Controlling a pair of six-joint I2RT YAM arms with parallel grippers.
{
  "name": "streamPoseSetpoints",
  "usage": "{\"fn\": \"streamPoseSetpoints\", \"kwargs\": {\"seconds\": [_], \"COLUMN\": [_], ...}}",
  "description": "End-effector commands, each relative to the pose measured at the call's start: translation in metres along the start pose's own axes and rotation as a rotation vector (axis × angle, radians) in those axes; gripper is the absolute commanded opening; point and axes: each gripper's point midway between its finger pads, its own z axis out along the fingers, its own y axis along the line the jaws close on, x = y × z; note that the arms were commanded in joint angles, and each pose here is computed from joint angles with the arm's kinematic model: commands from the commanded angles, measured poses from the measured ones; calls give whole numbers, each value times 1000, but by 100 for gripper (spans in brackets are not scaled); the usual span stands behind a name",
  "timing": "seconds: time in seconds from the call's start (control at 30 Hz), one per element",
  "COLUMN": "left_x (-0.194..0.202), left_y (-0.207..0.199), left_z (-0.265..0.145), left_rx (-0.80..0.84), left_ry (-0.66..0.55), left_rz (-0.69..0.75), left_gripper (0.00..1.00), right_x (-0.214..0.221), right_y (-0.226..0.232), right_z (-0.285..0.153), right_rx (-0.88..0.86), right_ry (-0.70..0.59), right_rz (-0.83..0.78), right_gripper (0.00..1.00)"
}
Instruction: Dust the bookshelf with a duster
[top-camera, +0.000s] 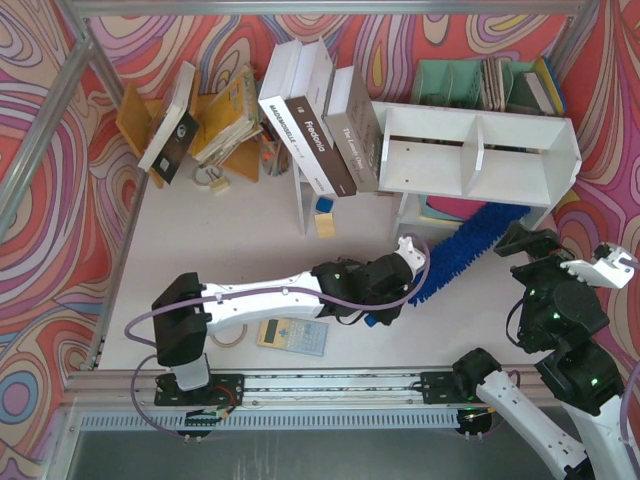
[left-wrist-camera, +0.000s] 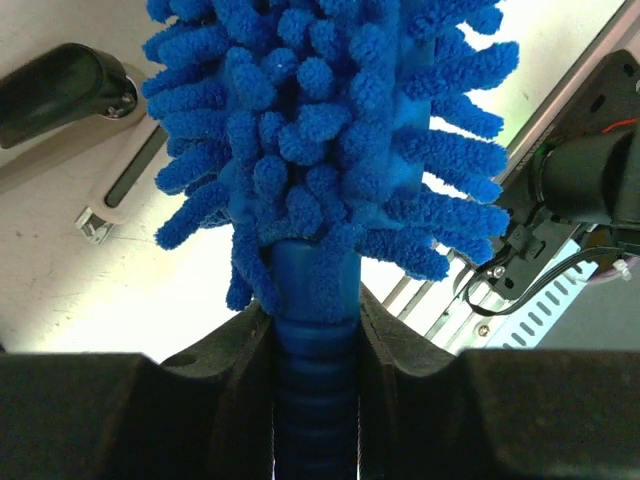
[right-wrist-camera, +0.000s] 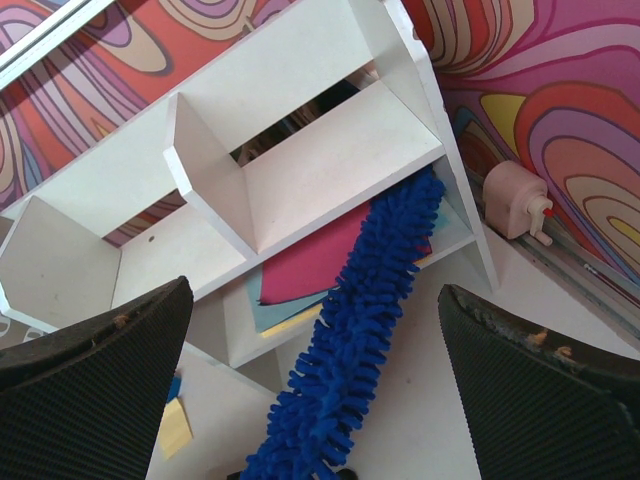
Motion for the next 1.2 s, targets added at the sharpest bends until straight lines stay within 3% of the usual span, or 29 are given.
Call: {"fn": "streamPoseSetpoints", "kwargs": {"seconds": [0.0,0.27,0.7,1.03,1.17], "left_x": [-40,-46,3,-31,-29], "left_y": [-5,14,54,47,60], "left_z": [-37,-61,-34,-77,-80], "left_rx": [7,-68,-147,-97,-147], "left_ry": [-138,-207,-126,-286,-336], "left_rz": [-4,-32,-153,-183,-231], "left_gripper": [0,0,0,0,0], "right_x": [-1,-2,-6,-4,-3], "right_y": [-5,-4,-1,2,3], "right_z": [-3,-3,-2,0,1], "right_rx": [10,6,0,-1,-2], "right_ry": [-1,-2,-8,-7,-4], "right_rz": [17,18,18,11,7], "right_gripper": [99,99,99,99,99]}}
